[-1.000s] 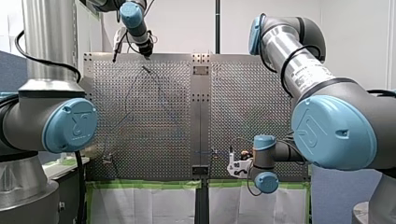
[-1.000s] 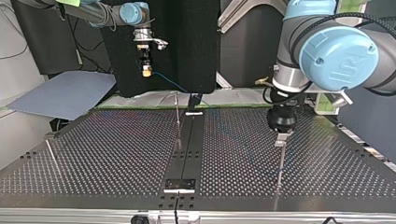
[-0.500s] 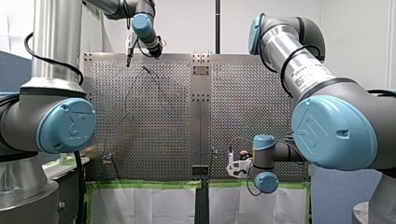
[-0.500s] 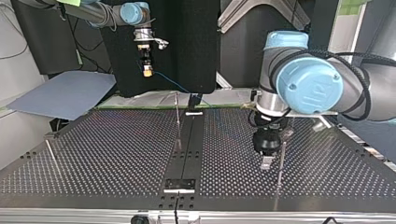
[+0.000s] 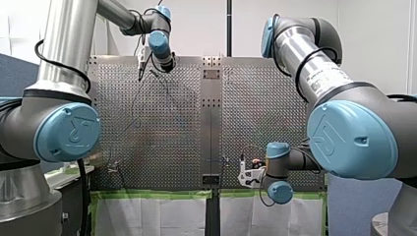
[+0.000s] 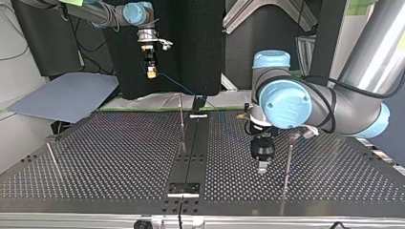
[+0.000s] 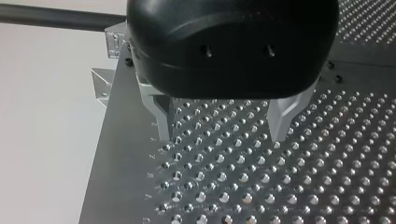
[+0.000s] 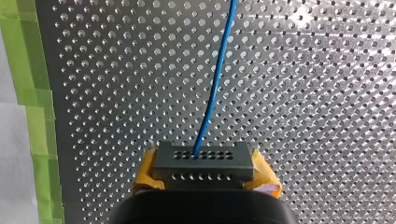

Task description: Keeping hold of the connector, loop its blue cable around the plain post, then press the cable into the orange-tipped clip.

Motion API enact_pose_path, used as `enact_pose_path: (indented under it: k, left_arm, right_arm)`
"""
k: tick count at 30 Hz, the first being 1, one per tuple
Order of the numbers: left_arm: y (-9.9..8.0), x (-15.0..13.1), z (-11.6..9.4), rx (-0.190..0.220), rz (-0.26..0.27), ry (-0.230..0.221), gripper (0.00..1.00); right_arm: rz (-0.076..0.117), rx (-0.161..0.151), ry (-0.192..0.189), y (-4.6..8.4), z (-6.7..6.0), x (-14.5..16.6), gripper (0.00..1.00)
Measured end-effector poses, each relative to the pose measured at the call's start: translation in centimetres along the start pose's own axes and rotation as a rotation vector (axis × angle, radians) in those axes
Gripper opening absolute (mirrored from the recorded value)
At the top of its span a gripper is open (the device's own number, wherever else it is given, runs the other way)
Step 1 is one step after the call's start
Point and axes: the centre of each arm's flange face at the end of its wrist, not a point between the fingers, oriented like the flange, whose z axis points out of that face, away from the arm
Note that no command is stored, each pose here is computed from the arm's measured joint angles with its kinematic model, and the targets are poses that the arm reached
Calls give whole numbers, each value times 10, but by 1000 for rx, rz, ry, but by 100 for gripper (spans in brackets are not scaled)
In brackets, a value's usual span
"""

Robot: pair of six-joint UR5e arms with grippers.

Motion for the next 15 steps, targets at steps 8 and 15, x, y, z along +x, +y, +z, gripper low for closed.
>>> enact_pose_path:
  k: [8,15]
  left_arm:
    - [-3,3,1,-25,14,-5,100]
    - [-15,20,7,-41,54,16,100]
  right_arm:
    - [0,2,1,-1,0,0,0]
    - [0,3,-2,-1,-1,0,0]
